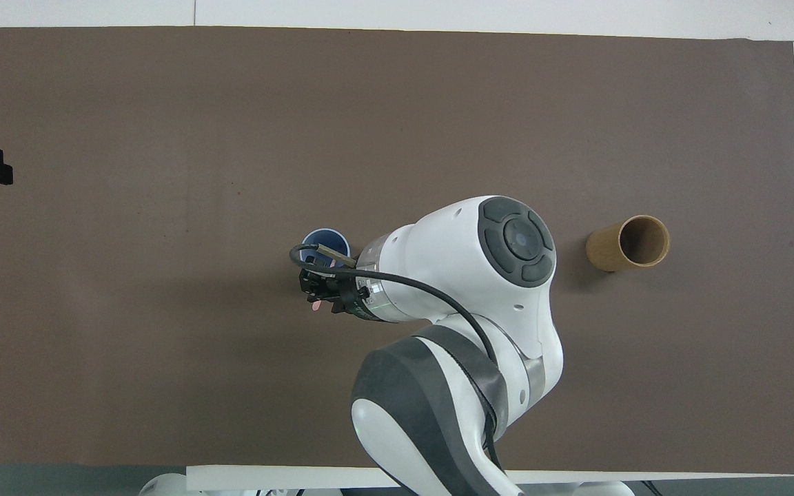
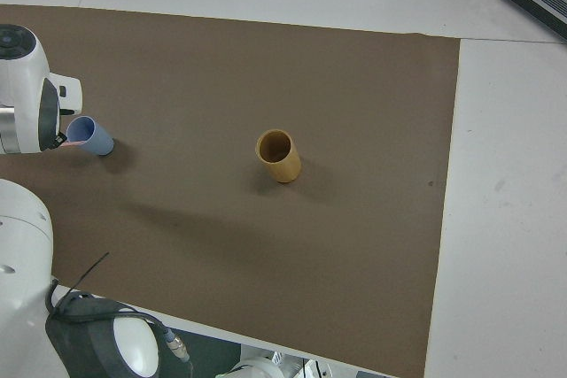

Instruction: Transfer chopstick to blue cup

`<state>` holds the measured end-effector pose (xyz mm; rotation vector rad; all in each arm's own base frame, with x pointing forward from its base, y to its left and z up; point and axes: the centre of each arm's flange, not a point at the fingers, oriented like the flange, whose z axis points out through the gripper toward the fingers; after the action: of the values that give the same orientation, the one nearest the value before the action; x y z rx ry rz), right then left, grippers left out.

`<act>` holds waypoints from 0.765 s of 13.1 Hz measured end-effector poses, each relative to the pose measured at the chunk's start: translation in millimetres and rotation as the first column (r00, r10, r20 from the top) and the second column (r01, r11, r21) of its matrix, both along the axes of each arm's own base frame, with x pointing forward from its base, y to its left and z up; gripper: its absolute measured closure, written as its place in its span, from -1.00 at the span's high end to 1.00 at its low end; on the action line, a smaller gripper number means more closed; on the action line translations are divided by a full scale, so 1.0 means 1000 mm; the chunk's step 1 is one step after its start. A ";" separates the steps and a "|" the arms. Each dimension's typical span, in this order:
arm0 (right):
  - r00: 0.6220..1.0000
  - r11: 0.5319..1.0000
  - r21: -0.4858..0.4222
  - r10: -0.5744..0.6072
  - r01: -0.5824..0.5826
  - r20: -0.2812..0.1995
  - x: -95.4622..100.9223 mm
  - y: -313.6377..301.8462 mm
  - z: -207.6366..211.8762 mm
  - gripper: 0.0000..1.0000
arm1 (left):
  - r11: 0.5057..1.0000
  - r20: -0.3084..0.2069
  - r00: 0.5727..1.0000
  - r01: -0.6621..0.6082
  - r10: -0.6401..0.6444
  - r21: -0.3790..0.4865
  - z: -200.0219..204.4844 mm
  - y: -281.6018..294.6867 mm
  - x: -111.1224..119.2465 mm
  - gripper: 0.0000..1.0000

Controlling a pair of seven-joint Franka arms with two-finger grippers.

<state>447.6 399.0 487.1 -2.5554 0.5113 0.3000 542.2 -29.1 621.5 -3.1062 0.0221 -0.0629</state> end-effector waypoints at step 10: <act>0.944 0.928 -0.317 0.265 -0.195 0.197 0.100 -0.285 0.104 1.00 | 0.999 -0.014 0.999 0.043 -0.043 0.000 -0.003 -0.024 -0.003 1.00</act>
<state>547.7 114.3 590.7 -2.8967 0.1708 -0.0051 538.9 -53.2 618.2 -3.1059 0.0895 -0.0419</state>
